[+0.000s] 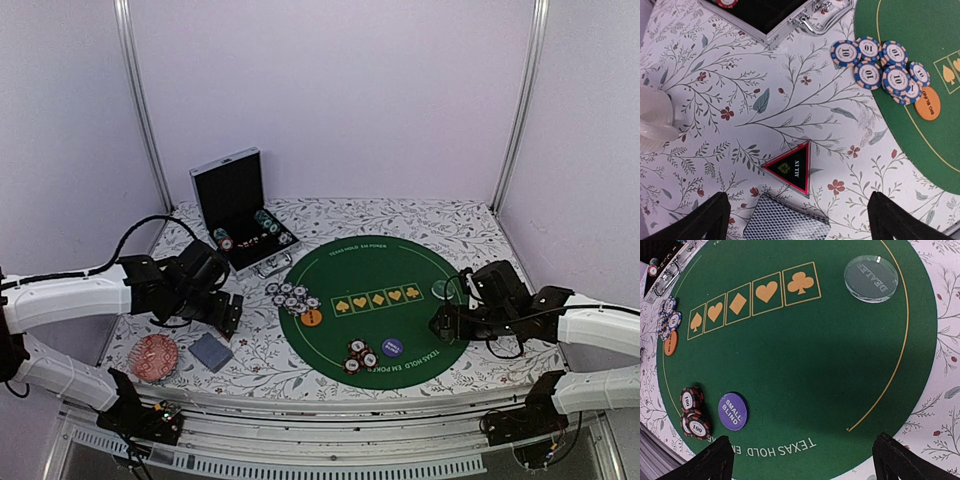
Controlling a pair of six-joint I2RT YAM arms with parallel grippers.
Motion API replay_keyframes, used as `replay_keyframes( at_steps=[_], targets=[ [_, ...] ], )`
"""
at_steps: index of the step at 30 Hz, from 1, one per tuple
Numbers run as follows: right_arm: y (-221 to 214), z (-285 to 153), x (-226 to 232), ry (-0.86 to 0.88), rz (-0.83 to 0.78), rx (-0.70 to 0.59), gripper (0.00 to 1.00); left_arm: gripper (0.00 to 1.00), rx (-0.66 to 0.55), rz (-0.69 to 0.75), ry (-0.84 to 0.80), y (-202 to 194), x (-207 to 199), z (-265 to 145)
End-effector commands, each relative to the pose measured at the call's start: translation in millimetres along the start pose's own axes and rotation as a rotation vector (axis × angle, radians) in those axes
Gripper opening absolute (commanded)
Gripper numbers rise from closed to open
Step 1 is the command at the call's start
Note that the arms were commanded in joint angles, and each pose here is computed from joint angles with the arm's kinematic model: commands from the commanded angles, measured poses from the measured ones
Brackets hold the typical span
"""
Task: Distribute texas hold em gaming equipment
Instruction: Move the face-down deck piles to the center of the board.
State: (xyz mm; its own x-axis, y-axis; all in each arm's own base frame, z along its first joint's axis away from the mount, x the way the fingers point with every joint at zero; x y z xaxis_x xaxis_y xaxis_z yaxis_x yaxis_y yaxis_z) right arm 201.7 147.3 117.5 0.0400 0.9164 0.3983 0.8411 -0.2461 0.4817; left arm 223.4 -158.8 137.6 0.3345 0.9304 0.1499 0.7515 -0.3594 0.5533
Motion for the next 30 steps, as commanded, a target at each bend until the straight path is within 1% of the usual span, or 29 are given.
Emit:
replay_keyframes(
  at_steps=[1,3,5,8,13,15,18,22,25,27,30],
  targets=[
    [-9,4,-7,-0.011,0.018,0.021,0.99,0.98,-0.073,-0.086,0.055,22,1,-3],
    [-9,4,-7,-0.011,0.016,0.017,0.99,0.98,-0.080,-0.097,-0.040,26,-11,1],
    [-8,4,-6,-0.007,0.005,0.012,0.99,0.98,-0.096,-0.083,-0.068,30,-15,1],
    [-6,5,-6,-0.013,-0.007,0.009,0.99,0.98,-0.061,-0.068,-0.007,22,-7,2],
    [-5,11,-4,-0.031,-0.034,0.020,0.99,0.98,0.112,-0.081,0.102,-12,7,13],
    [-5,17,-5,-0.049,-0.047,0.035,0.99,0.98,0.160,-0.086,0.102,-23,6,17],
    [-8,26,-3,-0.067,-0.057,0.072,0.99,0.98,0.186,-0.087,0.036,-32,-4,24],
    [-5,38,4,-0.085,-0.072,0.115,0.99,0.98,0.207,-0.087,0.064,-39,-1,27],
    [-5,44,12,-0.064,-0.073,0.144,0.99,0.98,0.207,-0.075,0.047,-40,-1,26],
    [-4,46,18,-0.039,-0.070,0.149,0.99,0.98,0.215,-0.063,0.020,-41,-3,28],
    [-3,44,20,-0.034,-0.063,0.142,0.99,0.98,0.243,-0.096,-0.022,-43,0,37]
  ],
)
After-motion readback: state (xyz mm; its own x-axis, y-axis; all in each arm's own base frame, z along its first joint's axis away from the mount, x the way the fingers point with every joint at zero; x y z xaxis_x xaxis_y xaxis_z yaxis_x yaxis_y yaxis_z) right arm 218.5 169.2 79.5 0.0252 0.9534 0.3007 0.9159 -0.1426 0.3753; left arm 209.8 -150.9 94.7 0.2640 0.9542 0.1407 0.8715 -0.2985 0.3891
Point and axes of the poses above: each gripper's point midway between its finger pads, its own z axis out along the fingers, its own x axis along the line the jaws close on, y = z × x, the point moved 4 cm from there along -z, back along the fingers, and after that the axes turned 11 degrees about z, right-handed, at the moved point
